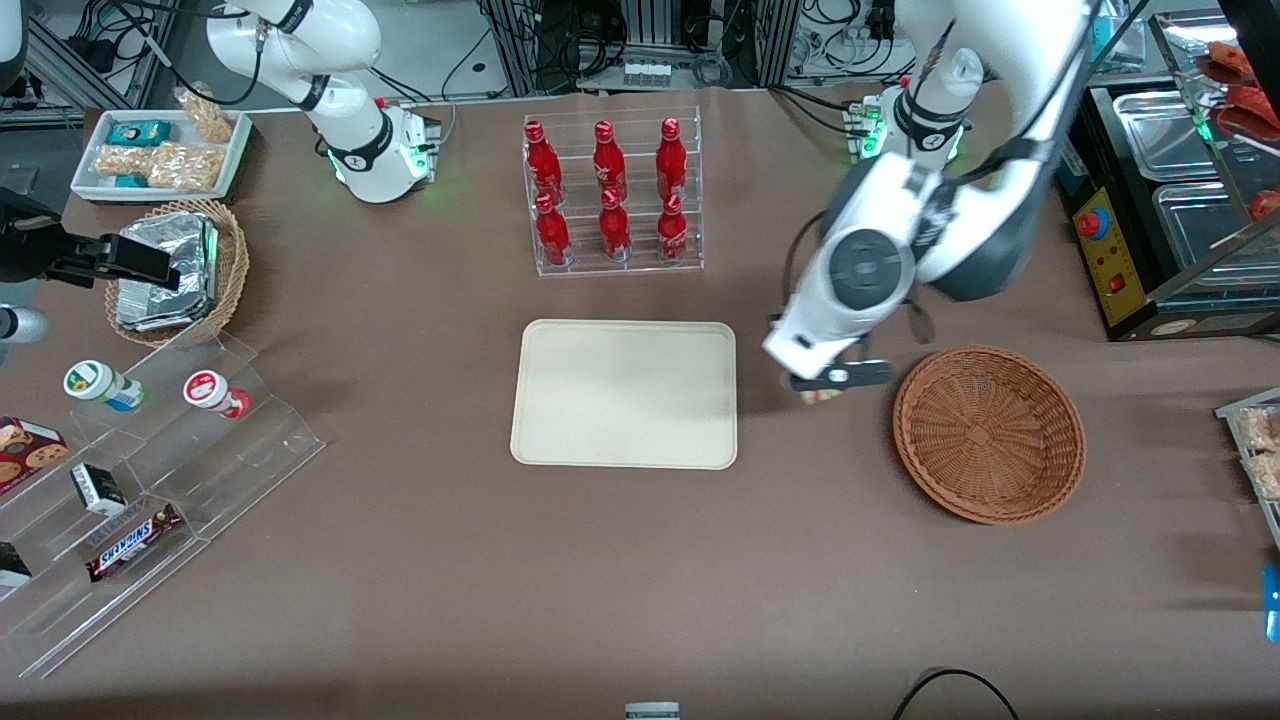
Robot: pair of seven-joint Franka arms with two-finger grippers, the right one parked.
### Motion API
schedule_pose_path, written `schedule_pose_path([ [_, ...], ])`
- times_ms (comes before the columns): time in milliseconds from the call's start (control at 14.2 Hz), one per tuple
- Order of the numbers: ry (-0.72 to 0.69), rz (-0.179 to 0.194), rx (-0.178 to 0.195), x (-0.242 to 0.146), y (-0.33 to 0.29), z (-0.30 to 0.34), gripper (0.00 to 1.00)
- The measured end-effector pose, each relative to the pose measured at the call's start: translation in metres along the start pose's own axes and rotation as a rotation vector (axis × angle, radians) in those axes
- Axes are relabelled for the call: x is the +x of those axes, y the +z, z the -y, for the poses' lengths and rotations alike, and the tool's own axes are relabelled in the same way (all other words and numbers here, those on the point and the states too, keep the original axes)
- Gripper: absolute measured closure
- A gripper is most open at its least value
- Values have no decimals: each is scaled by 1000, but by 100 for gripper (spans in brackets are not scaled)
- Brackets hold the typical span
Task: Place sandwich from basket to tray
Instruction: 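Carry the sandwich with the left gripper over the cream tray, then lower the sandwich onto the tray and open the left gripper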
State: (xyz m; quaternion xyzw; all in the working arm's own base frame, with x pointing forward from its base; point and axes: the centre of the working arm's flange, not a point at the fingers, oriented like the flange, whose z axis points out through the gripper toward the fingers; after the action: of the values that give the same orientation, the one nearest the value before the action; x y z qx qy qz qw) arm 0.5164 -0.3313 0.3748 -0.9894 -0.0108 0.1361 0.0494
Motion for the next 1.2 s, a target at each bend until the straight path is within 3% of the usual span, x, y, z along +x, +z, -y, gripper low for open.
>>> schedule_pose_path([
  [282, 66, 30, -58, -6, 15, -78, 85],
  [635, 37, 3, -98, -18, 44, -175, 85],
  [987, 39, -26, -136, -22, 91, -222, 84],
  [1199, 46, -37, -125, -18, 114, -231, 81],
])
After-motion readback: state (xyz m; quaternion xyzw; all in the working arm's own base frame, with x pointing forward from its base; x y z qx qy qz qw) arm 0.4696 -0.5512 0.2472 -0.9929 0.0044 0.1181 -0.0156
